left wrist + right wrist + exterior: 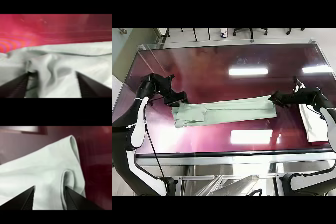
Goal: Fold the shirts.
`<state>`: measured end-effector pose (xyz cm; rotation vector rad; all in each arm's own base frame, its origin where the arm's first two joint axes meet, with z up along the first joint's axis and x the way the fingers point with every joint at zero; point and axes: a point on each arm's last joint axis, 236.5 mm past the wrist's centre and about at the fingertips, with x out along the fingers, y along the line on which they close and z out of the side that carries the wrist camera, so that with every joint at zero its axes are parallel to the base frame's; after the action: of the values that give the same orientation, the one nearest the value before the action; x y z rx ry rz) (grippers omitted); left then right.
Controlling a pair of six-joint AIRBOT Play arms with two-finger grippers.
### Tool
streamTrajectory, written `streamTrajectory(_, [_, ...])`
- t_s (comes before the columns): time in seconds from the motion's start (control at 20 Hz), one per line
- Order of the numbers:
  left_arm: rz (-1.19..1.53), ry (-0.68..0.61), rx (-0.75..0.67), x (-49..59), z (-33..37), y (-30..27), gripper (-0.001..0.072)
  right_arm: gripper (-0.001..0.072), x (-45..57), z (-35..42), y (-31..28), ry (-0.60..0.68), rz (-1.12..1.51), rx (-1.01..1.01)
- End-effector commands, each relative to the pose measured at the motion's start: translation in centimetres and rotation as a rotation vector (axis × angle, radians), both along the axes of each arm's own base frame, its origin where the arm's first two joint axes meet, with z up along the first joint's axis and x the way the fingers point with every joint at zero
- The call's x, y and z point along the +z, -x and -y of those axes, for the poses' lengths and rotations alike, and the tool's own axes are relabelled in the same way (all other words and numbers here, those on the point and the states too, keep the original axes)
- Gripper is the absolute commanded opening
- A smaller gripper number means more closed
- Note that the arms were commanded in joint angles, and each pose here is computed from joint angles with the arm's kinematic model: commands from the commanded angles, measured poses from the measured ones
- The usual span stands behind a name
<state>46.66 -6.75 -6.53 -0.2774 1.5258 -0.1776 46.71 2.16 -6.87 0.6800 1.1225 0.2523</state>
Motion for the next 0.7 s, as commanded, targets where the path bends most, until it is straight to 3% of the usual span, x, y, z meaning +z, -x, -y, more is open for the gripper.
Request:
streamTrajectory(0.0, [0.025,0.049,-0.005,2.4,1.2,-1.1,0.0690,0.0593,0.7,2.0,0.3,0.056,-0.018,0.038])
streamTrajectory(0.05, [0.038,0.050,-0.013,3.3,1.3,-1.4,0.0690,0.0646,0.7,2.5,0.2,0.064,-0.017,0.034])
streamTrajectory(0.45, [0.129,0.053,-0.026,10.4,1.4,-2.9,0.0689,0.0635,-4.0,0.6,3.1,-0.035,-0.196,0.088])
streamTrajectory(0.5, [0.140,0.059,-0.019,11.0,1.6,-3.0,0.0689,0.0587,-4.1,0.2,3.2,-0.059,-0.208,0.091])
streamTrajectory(0.55, [0.157,0.085,-0.021,11.7,2.4,-3.0,0.0688,0.0441,-4.1,-0.4,3.3,-0.095,-0.217,0.092])
streamTrajectory(0.6, [0.179,0.122,-0.013,12.2,3.2,-3.1,0.0674,0.0422,-4.2,-0.9,3.4,-0.121,-0.225,0.090])
streamTrajectory(0.65, [0.203,0.163,-0.016,12.8,4.2,-3.0,0.0492,0.0339,-4.4,-1.3,3.3,-0.138,-0.229,0.088])
